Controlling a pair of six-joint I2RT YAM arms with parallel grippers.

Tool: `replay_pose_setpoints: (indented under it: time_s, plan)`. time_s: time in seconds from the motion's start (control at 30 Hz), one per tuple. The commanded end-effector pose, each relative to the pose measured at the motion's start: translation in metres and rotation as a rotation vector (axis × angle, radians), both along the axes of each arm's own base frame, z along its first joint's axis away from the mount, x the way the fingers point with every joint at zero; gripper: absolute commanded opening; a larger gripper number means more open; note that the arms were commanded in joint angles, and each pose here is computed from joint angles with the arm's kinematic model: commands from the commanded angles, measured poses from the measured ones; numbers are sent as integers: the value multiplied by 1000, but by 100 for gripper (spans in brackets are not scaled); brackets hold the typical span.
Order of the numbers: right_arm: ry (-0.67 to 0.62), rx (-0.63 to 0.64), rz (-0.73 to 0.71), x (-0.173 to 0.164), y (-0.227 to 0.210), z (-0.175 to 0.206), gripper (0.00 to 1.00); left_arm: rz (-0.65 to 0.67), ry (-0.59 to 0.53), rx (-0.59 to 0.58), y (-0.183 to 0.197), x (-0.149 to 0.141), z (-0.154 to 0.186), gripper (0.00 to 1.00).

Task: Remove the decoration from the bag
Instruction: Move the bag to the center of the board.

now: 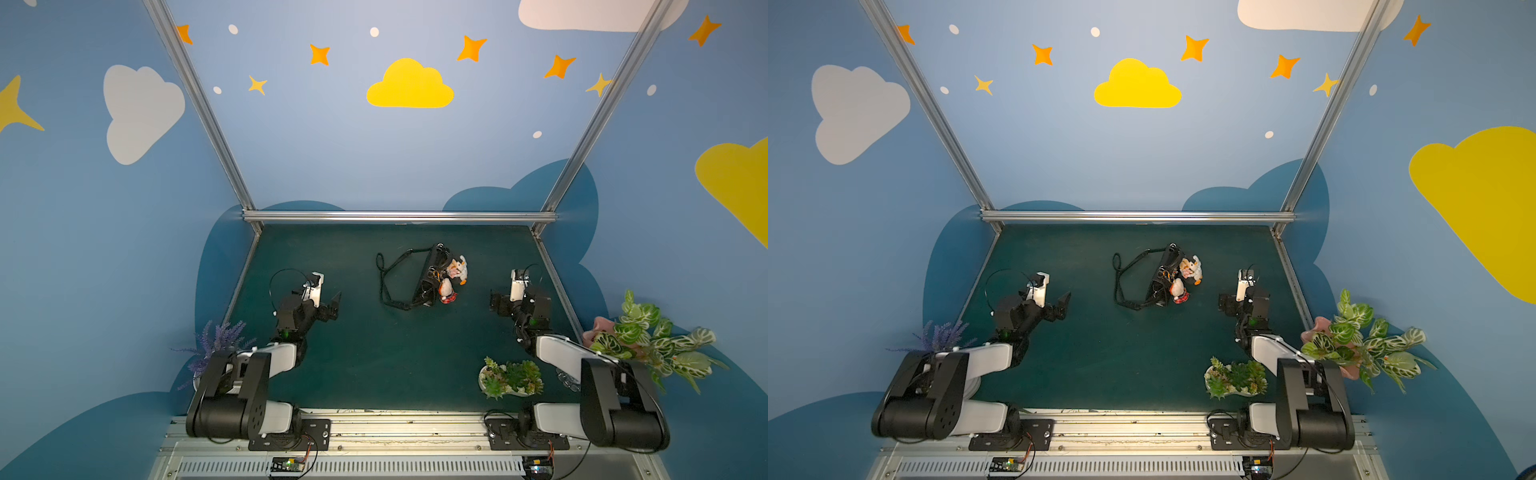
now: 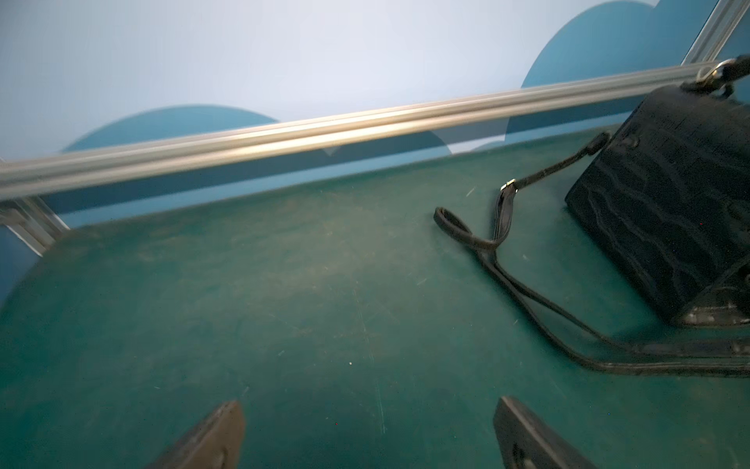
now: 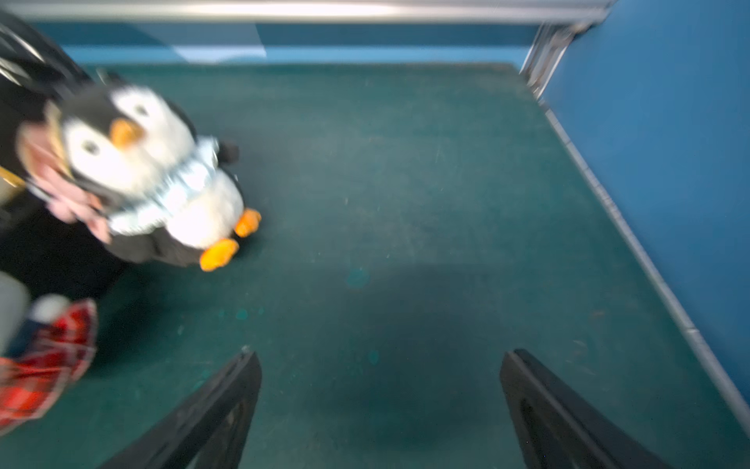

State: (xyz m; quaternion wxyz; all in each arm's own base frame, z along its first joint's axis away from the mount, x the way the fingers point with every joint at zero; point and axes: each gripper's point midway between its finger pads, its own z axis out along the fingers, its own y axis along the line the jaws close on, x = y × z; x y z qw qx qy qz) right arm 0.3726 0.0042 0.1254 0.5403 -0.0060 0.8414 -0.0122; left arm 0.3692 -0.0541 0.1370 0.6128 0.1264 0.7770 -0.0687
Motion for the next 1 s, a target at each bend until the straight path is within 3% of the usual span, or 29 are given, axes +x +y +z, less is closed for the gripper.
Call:
replay_pose_setpoints:
  time_s: [0.0, 0.13, 0.27, 0.47, 0.6, 0.73, 0.97]
  plan:
    - [-59, 68, -74, -19, -7, 34, 98, 42, -5, -43, 1, -9, 27, 100]
    - [-131, 314, -60, -47, 8, 76, 98, -61, 49, -89, -41, -27, 56, 100]
    - [-82, 392, 187, -67, 58, 82, 98, -228, 116, -123, -106, -44, 66, 100]
    - [70, 321, 358, -94, 109, 50, 98, -523, 222, -63, -221, -57, 70, 99]
    - [137, 264, 450, -111, 133, 31, 98, -673, 259, -62, -275, -58, 68, 99]
    - [158, 216, 501, -123, 145, 24, 98, -689, 280, -39, -299, -36, 56, 100]
    - [118, 210, 509, -127, 146, 25, 98, -580, 295, 19, -328, 29, 29, 100]
